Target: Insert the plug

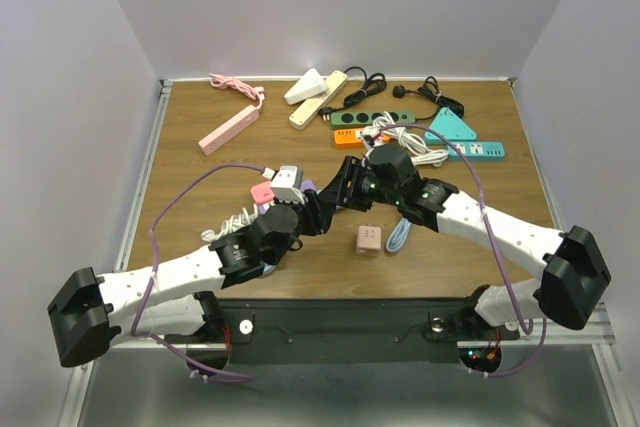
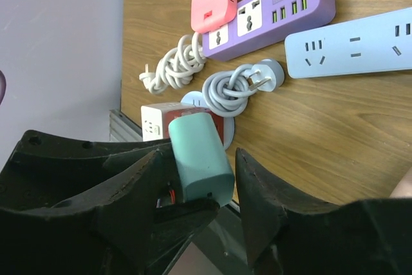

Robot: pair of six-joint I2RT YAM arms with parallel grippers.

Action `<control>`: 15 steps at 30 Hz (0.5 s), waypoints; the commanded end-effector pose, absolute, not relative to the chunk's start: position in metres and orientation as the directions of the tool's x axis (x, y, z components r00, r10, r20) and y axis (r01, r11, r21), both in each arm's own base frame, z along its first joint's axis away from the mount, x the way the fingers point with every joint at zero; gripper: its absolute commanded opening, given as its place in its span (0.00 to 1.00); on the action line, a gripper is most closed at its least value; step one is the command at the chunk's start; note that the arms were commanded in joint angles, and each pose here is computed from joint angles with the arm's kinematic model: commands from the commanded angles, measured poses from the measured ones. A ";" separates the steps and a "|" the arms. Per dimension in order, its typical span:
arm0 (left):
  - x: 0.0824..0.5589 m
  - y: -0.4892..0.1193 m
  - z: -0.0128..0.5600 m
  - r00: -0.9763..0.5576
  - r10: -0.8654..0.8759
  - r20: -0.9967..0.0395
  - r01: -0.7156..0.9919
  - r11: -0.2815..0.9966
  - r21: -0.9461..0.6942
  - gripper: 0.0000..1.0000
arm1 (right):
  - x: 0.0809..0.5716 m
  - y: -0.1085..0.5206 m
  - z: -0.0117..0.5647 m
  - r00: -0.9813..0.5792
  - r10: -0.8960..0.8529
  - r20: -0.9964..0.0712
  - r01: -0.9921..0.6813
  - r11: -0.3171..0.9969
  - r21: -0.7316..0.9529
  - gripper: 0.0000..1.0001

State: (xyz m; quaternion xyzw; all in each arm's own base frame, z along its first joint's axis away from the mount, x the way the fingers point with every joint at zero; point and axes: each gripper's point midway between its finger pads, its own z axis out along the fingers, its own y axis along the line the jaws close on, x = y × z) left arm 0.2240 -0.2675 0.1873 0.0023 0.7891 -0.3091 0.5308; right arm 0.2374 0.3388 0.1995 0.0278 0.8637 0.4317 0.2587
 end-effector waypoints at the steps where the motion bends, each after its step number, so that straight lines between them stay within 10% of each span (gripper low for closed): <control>1: 0.231 -0.269 0.247 -0.332 -0.465 -0.821 0.383 0.729 -0.568 0.00 | 0.223 0.344 0.186 -0.889 0.201 -0.412 -0.201 0.635 0.746 0.49; 8: 0.231 -0.260 0.247 -0.317 -0.482 -0.817 0.365 0.733 -0.574 0.05 | 0.219 0.343 0.182 -0.894 0.185 -0.407 -0.207 0.636 0.744 0.10; 11: 0.232 -0.259 0.248 -0.318 -0.481 -0.817 0.361 0.735 -0.573 0.48 | 0.227 0.338 0.184 -0.873 0.210 -0.440 -0.207 0.657 0.725 0.00; 15: 0.232 -0.253 0.248 -0.314 -0.476 -0.822 0.350 0.746 -0.566 0.80 | 0.243 0.335 0.189 -0.850 0.216 -0.481 -0.215 0.691 0.690 0.00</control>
